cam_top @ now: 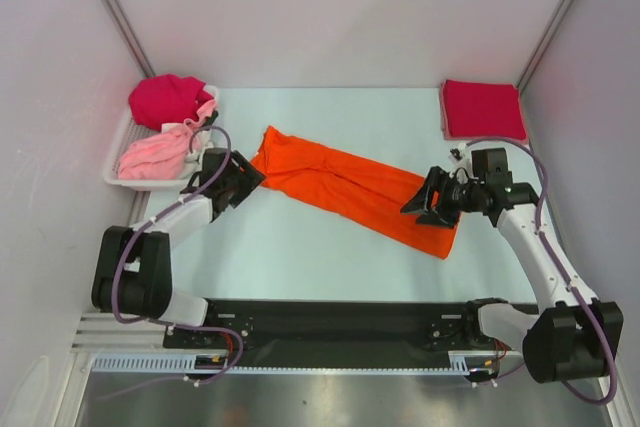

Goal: Fold and stack the t-shirts
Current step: Fold the tshirt

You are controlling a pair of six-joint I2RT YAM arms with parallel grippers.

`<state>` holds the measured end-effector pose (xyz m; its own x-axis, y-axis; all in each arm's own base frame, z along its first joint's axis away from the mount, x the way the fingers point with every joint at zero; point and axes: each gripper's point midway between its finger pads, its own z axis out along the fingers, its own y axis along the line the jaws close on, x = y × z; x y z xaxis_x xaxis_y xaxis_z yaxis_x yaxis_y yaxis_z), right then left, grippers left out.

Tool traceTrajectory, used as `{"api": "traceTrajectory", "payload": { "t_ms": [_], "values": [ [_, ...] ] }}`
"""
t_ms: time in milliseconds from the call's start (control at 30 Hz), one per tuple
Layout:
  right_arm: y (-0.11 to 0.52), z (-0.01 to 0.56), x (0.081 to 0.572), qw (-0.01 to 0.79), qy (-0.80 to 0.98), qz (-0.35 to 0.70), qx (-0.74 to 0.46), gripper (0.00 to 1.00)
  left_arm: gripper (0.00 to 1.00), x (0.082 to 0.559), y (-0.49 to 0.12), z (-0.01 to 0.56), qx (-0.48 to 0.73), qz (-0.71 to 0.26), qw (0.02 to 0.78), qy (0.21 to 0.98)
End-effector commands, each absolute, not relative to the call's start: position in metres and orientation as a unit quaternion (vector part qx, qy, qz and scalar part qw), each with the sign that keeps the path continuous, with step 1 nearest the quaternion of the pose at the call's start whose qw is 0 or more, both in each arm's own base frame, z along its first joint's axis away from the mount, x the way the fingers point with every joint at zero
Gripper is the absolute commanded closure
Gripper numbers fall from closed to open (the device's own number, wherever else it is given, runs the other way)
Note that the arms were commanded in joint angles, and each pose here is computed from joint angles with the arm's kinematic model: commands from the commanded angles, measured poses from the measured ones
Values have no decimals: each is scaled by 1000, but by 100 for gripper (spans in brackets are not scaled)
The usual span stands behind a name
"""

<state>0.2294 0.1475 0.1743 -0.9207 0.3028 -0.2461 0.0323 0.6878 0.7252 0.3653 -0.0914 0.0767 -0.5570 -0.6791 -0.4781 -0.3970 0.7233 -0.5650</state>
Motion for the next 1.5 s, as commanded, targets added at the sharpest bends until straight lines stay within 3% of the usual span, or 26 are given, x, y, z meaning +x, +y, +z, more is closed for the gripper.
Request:
{"api": "traceTrajectory", "payload": {
  "t_ms": [0,500,600,767,933,1200,1300,1400,1467],
  "values": [
    [145,174,216,167,904,379,107,36,31,379,-78,65,-367,-179,373,833],
    [141,162,216,154,907,370,126,36,37,436,-80,40,-373,-160,370,836],
    [140,158,225,152,908,368,131,36,46,443,-83,37,-370,-162,368,838],
    [142,150,245,145,908,369,138,36,86,476,-84,42,-327,-153,390,847],
    [143,137,274,135,910,364,148,36,97,525,-82,57,-274,-132,425,853],
    [143,116,328,121,914,353,158,36,87,622,-75,67,-235,-139,466,842],
    [132,104,348,113,917,345,167,36,76,636,-70,81,-221,-144,482,835],
    [120,99,368,120,919,335,169,36,51,627,-63,92,-202,-116,482,845],
    [100,99,381,129,917,328,185,37,43,607,-60,109,-186,-107,481,850]
  ]
}}
